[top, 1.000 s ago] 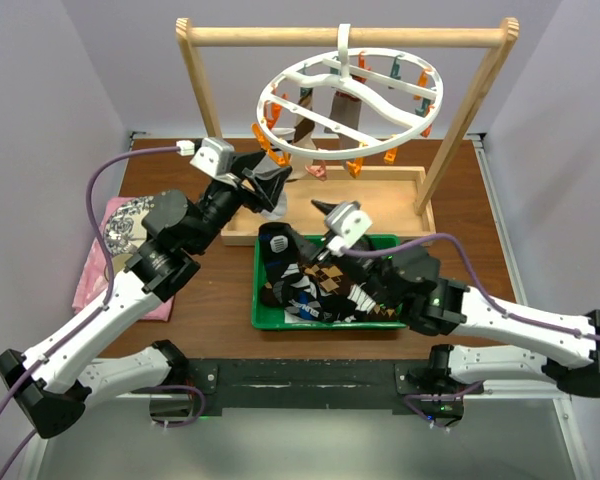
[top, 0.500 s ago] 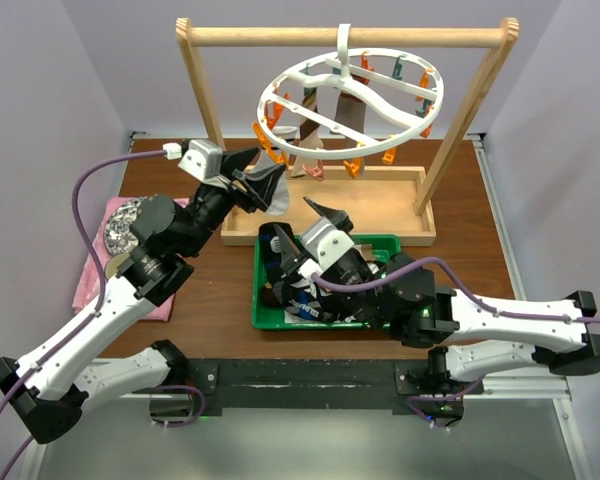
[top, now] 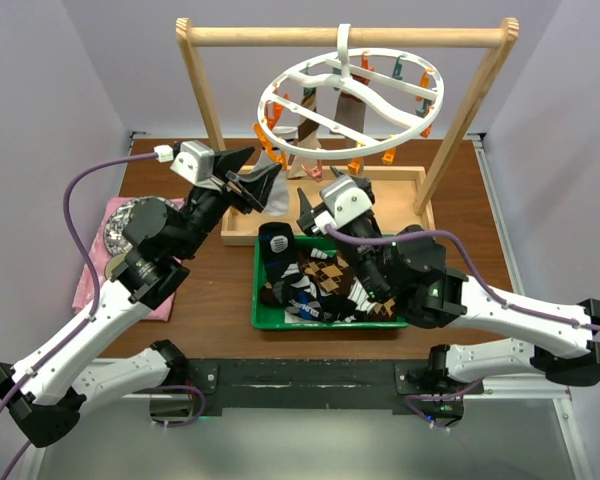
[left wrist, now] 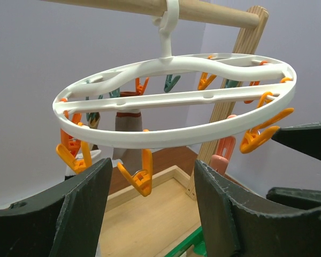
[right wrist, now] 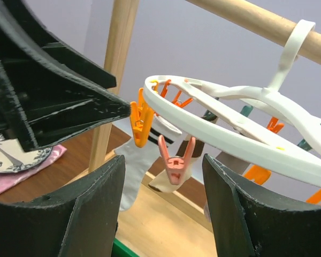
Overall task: Clip the socks to the hanger
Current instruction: Open the clamp at the hanger.
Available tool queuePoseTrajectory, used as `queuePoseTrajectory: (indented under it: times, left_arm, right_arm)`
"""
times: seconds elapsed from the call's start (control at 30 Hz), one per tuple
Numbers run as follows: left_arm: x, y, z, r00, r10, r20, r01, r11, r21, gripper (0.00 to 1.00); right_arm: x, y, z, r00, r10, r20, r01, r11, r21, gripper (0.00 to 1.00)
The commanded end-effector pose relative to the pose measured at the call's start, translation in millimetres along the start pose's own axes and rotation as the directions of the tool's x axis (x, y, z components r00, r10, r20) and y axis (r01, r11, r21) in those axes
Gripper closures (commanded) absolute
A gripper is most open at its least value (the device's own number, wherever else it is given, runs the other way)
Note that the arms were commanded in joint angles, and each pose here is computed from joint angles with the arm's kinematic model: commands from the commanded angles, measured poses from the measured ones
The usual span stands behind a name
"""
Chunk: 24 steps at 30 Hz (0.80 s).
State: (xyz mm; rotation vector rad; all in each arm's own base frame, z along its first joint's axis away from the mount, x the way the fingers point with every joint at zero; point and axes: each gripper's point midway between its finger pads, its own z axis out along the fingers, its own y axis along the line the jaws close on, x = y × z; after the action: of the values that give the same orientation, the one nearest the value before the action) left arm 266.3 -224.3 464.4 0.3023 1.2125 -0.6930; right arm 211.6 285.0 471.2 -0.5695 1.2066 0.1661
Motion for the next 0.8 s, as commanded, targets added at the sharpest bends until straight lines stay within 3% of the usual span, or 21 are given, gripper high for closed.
queuePoseTrajectory:
  times: [0.0, 0.77]
  left_arm:
    - [-23, -1, -4, 0.997, 0.004, 0.077, -0.003, 1.0, -0.004, 0.32]
    - [-28, -1, -7, 0.996, -0.011, 0.089, 0.011, 1.0, -0.002, 0.32]
  right_arm:
    - [-5, -7, 13, 1.0, 0.017, -0.013, -0.017, 1.0, 0.016, 0.37]
    - [13, -36, 37, 0.998, -0.003, -0.069, 0.008, 0.996, 0.085, 0.34]
